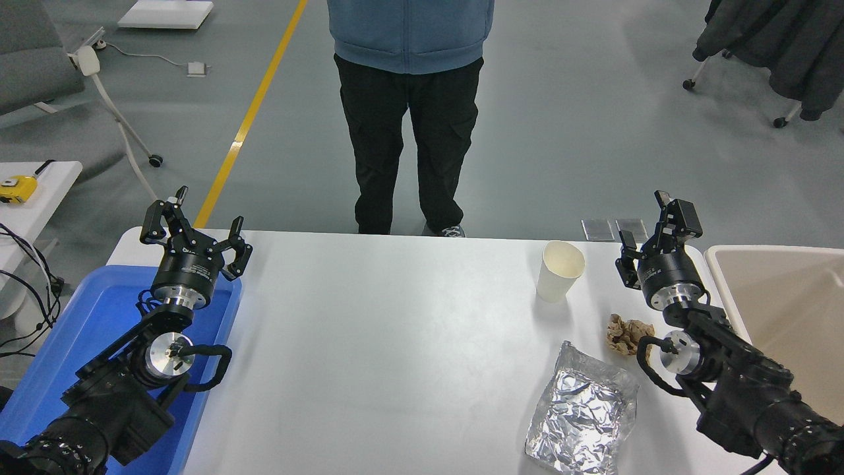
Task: Dispose of the paper cup in the dustbin
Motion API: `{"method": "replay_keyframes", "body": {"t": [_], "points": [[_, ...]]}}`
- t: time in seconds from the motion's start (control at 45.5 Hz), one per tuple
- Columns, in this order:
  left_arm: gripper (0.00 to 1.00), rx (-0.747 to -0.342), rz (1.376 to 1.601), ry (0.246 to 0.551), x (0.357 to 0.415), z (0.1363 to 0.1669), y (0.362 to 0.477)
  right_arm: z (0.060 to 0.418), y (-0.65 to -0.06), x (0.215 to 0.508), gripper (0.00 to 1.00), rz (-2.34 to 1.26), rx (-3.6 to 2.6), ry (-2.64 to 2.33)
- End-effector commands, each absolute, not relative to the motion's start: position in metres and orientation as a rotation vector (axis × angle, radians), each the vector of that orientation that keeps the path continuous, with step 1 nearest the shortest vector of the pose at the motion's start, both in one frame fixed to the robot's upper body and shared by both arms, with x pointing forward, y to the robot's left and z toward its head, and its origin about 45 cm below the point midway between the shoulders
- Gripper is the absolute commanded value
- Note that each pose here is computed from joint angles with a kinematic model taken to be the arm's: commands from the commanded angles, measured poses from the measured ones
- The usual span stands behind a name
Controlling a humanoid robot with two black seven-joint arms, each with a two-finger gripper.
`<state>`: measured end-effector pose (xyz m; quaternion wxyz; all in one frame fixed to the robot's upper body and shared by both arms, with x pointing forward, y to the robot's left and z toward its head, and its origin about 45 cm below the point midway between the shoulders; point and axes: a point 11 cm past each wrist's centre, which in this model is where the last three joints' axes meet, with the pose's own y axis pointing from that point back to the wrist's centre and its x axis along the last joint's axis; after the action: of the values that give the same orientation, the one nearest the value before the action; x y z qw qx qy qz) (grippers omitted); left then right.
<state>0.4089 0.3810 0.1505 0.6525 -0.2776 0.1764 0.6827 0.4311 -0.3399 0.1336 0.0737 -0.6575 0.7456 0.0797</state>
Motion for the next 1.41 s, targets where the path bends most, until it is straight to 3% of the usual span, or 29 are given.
{"method": "replay_keyframes", "body": {"t": [0.0,1.385], "points": [[1.00,-0.630,1.549,0.400,0.4089,0.1505,0.381,0.135,-0.339,0.433,0.99,0.236,-1.972,2.234],[1.00,-0.630,1.549,0.400,0.4089,0.1505,0.381,0.159,-0.350,0.439,0.99,0.085,-1.942,2.204]]}}
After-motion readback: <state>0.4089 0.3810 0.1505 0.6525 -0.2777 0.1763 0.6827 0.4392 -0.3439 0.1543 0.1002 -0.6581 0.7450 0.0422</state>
